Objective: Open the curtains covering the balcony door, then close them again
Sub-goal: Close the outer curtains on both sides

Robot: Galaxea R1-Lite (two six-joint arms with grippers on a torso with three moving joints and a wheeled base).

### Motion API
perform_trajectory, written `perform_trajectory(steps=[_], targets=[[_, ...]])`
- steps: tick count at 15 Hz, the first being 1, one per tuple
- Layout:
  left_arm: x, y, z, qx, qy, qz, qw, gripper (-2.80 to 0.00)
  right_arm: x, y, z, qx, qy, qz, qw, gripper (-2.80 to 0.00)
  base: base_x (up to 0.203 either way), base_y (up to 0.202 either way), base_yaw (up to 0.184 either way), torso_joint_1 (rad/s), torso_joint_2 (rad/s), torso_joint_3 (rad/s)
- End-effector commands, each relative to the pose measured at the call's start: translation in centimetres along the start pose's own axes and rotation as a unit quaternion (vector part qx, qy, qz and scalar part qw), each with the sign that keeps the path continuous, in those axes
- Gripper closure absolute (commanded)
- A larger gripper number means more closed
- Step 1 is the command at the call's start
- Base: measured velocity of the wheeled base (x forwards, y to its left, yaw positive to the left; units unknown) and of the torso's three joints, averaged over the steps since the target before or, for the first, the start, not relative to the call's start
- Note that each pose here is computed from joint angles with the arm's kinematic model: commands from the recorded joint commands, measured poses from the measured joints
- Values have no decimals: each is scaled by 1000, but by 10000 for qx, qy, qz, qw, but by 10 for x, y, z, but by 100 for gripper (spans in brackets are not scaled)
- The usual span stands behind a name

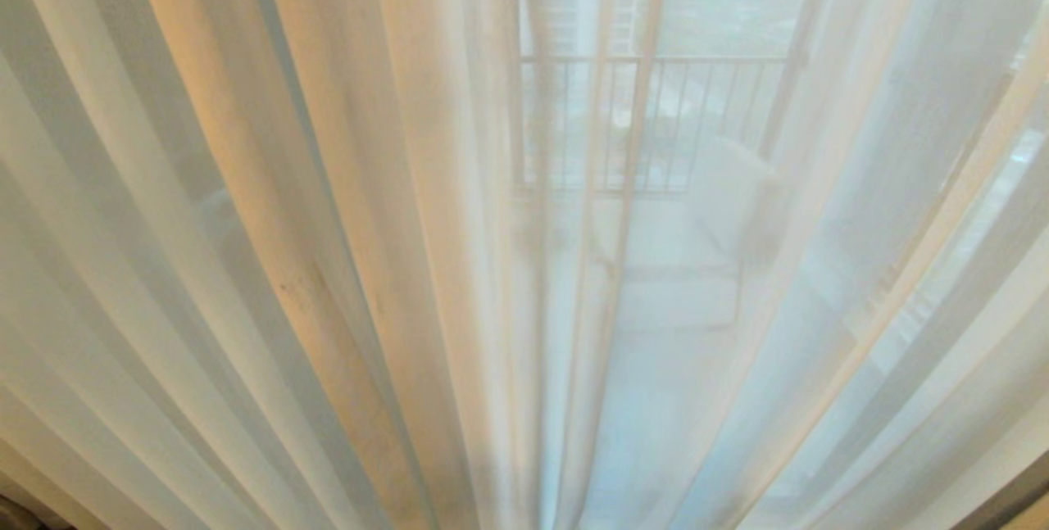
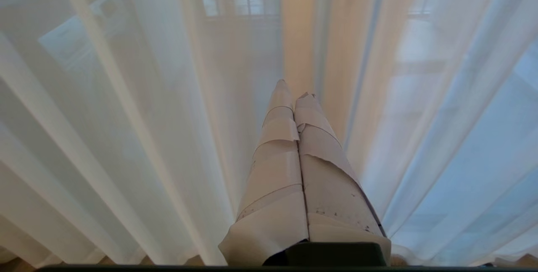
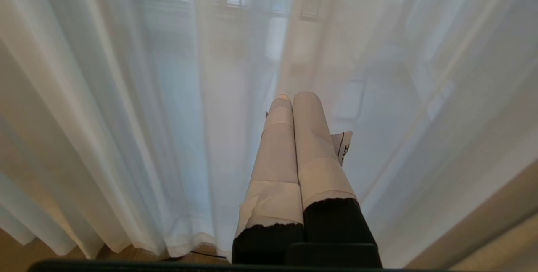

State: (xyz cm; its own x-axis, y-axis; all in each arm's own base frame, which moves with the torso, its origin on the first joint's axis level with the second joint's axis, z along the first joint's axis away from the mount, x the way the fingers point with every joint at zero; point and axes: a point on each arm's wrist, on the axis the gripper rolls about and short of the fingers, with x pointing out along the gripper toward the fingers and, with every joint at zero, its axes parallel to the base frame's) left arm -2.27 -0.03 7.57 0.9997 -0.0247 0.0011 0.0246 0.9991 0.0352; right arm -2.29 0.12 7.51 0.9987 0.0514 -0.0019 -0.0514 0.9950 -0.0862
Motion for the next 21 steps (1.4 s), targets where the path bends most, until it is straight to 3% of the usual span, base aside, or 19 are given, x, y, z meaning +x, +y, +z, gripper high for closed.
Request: perform_trajectory(steps=[1, 21], targets=[[0, 0, 0, 1, -10, 1, 10000, 0, 0, 0, 0, -5, 5, 4, 10000, 0, 0, -189, 0, 2, 7, 2], [0, 0, 0, 1, -3, -7, 10000, 0, 0, 0, 0, -5, 5, 12, 10000, 0, 0, -191, 0, 2, 2, 2]])
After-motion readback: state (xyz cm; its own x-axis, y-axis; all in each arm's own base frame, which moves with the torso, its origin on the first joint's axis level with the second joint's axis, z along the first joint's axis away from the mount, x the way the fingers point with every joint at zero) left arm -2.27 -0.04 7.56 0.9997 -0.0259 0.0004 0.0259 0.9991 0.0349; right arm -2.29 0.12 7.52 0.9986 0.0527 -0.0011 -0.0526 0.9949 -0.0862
